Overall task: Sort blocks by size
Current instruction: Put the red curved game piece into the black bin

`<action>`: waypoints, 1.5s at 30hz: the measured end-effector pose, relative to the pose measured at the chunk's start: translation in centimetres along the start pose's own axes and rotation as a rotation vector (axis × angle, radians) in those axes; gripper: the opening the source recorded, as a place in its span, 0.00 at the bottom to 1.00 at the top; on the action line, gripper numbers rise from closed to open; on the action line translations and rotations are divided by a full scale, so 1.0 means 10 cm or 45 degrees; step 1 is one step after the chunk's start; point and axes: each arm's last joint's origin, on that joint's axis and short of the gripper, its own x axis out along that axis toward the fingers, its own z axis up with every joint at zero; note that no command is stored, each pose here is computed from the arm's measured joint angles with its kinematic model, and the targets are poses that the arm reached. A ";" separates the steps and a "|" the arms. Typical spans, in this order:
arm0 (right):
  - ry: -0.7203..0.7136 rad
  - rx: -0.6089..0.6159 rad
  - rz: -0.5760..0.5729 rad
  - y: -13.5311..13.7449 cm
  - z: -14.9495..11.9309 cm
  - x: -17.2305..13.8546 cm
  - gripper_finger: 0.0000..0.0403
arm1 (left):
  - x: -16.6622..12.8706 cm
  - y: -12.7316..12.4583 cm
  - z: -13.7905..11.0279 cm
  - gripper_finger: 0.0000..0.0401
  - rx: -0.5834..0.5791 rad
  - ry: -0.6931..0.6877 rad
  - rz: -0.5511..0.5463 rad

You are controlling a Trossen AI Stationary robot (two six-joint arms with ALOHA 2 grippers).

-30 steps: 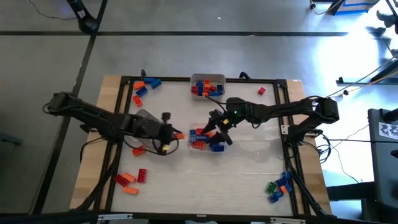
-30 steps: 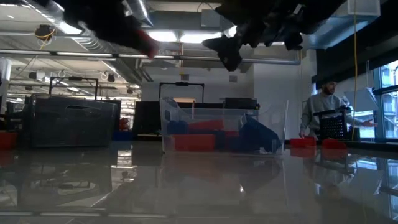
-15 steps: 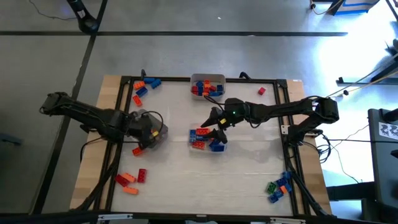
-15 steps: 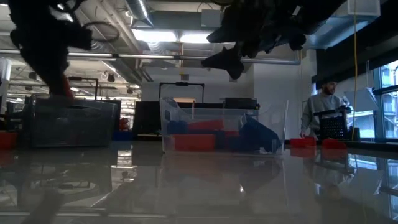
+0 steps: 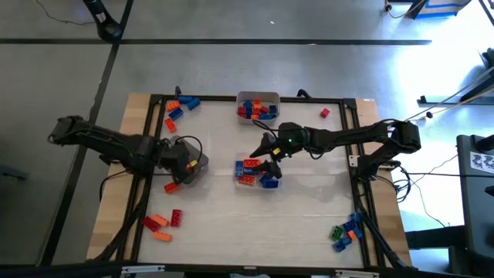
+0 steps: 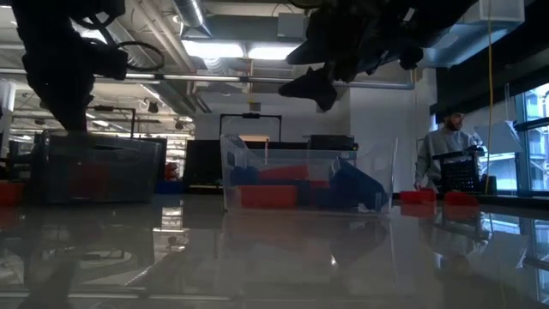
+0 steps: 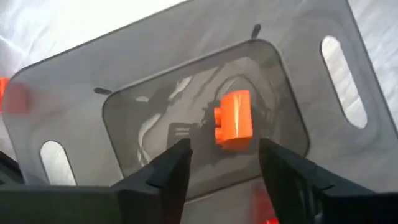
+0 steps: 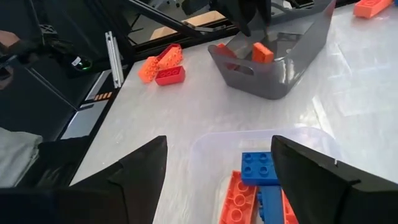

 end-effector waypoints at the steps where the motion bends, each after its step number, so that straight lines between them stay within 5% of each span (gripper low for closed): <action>1: 0.000 0.001 -0.010 0.00 0.00 0.00 0.71 | -0.01 0.01 0.01 0.46 0.012 0.011 -0.009; 7: -0.034 -0.001 -0.146 -0.03 0.01 0.00 0.71 | -0.26 0.00 0.21 0.51 0.069 -0.174 -0.120; 12: -0.004 0.061 -0.453 -0.16 0.04 -0.23 0.71 | -0.40 -0.05 0.36 0.50 0.124 -0.498 -0.193; 20: 0.214 0.246 -0.987 -0.49 -0.06 -0.77 0.71 | -0.25 -0.18 0.46 0.51 0.231 -0.741 -0.265; 26: 0.457 0.474 -1.247 -0.84 -0.28 -1.09 0.71 | -0.09 -0.21 0.42 0.51 0.228 -0.803 -0.288; 35: 0.727 0.799 -1.405 -1.21 -0.63 -1.27 0.71 | -0.03 -0.21 0.39 0.51 0.205 -0.786 -0.291; 45: 0.892 0.909 -1.391 -1.33 -0.86 -1.15 0.71 | -0.03 -0.22 0.40 0.51 0.204 -0.792 -0.295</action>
